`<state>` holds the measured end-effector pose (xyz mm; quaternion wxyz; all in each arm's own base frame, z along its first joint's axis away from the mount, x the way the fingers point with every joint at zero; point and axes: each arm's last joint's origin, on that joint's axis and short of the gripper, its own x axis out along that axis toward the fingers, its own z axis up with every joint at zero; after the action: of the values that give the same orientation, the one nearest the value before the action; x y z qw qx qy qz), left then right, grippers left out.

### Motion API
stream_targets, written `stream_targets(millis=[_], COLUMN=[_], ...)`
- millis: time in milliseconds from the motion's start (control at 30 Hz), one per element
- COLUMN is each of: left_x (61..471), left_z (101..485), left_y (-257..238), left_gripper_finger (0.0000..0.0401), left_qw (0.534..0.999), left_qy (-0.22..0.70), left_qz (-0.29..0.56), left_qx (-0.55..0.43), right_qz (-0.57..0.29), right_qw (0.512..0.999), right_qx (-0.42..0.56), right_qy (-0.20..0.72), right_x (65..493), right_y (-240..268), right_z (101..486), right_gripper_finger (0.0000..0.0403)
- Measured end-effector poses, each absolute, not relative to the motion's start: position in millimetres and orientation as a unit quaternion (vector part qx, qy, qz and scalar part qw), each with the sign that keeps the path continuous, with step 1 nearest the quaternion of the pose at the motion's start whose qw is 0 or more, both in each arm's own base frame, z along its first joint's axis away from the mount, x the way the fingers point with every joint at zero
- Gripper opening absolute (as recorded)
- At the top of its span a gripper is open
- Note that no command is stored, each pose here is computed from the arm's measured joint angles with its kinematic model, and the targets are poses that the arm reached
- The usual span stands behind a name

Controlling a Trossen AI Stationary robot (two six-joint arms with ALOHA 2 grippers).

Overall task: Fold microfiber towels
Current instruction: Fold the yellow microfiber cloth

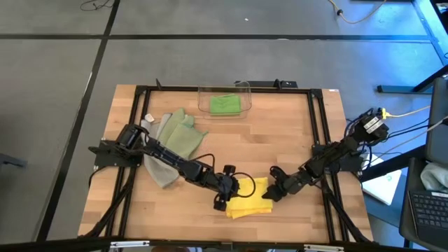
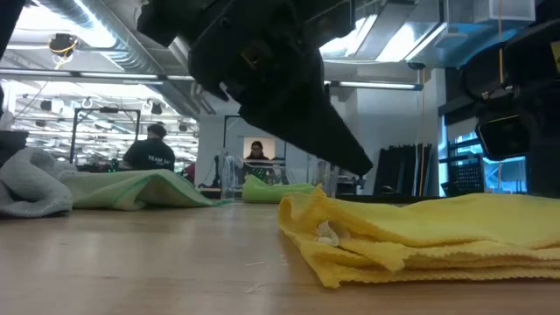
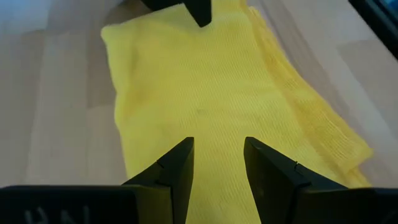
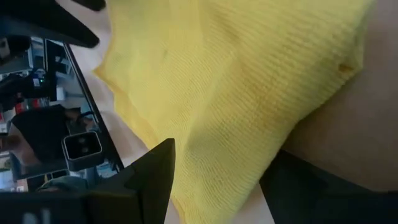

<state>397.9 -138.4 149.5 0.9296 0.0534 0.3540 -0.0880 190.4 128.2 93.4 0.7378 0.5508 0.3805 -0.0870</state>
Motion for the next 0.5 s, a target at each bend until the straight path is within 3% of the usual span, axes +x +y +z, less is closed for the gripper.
stream_targets(millis=[500], left_x=[409], left_z=[132], left_y=[-128], left_gripper_finger=[0.0135], left_qw=[0.932], left_qy=[0.353], left_qz=[-0.081], left_qx=[0.026], right_qz=[-0.056], right_qw=[0.789], right_qx=[0.524], right_qy=[0.315], right_x=[205], right_y=[117], right_z=[101], right_gripper_finger=[0.0214])
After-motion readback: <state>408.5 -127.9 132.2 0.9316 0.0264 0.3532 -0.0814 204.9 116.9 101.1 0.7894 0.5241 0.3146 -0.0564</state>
